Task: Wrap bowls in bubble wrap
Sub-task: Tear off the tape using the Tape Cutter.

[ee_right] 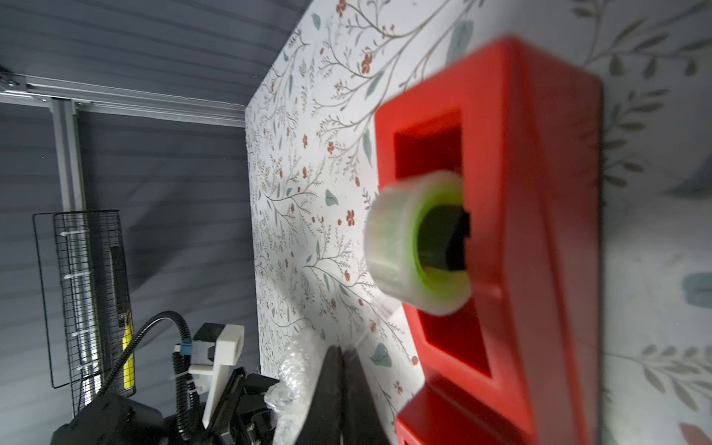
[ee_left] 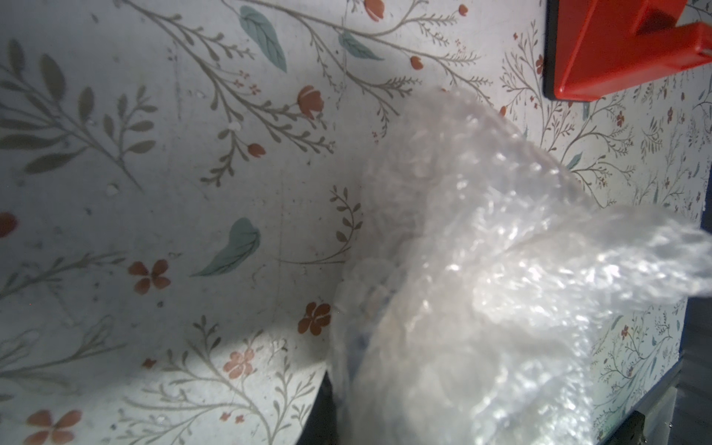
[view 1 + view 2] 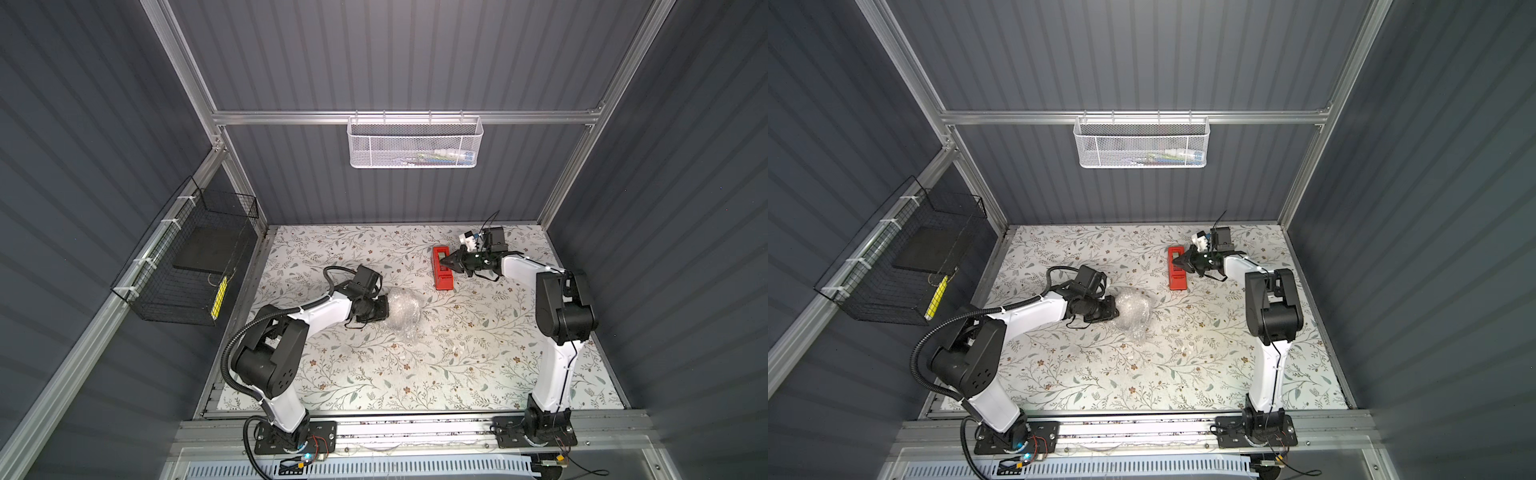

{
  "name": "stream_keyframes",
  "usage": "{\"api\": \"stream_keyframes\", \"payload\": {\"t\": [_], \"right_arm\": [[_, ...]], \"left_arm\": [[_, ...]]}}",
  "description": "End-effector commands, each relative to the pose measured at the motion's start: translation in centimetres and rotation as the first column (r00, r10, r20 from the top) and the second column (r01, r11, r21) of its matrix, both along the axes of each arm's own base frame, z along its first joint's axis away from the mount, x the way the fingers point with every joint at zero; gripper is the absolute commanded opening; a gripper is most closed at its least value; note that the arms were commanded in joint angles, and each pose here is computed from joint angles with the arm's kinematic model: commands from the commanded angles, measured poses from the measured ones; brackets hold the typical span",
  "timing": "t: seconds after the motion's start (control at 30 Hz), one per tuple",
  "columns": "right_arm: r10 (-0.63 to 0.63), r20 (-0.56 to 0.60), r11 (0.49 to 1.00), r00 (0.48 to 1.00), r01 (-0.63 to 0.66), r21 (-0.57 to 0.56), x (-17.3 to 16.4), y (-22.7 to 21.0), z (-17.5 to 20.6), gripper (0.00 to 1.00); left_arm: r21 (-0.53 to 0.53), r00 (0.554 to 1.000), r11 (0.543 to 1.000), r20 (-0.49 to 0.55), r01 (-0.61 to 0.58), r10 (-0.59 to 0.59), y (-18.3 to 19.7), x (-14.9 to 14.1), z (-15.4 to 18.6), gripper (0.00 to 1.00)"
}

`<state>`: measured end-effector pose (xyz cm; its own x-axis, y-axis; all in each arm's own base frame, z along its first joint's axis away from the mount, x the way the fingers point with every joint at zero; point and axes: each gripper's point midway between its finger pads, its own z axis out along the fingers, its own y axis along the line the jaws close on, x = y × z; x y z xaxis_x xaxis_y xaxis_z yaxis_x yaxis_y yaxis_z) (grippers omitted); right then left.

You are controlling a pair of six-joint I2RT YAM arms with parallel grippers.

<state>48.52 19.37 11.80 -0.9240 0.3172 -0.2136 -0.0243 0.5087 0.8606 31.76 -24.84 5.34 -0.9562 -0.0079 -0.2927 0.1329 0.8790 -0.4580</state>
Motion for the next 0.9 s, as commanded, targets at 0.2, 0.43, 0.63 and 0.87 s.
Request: {"api": "stream_keyframes", "payload": {"t": [0.2, 0.43, 0.63, 0.87], "right_arm": [[0.025, 0.098, 0.996, 0.995, -0.033, 0.088, -0.4, 0.2, 5.3, 0.00], [0.016, 0.120, 0.995, 0.993, -0.028, 0.096, -1.4, 0.0, 7.2, 0.00], [0.013, 0.148, 0.995, 0.989, -0.027, 0.098, -2.4, -0.2, 9.2, 0.00], [0.011, 0.119, 0.993, 0.993, -0.025, 0.116, -4.0, -0.2, 8.3, 0.00]], "left_arm": [[0.094, 0.995, 0.995, -0.095, 0.020, -0.011, 1.7, -2.2, -3.7, 0.09], [0.087, 0.995, 0.996, -0.099, 0.019, -0.010, 1.5, -2.2, -3.9, 0.09], [0.079, 0.995, 0.997, -0.103, 0.020, -0.012, 1.4, -2.3, -4.1, 0.09], [0.074, 0.994, 0.997, -0.105, 0.020, -0.012, 1.5, -2.5, -4.2, 0.08]]}}
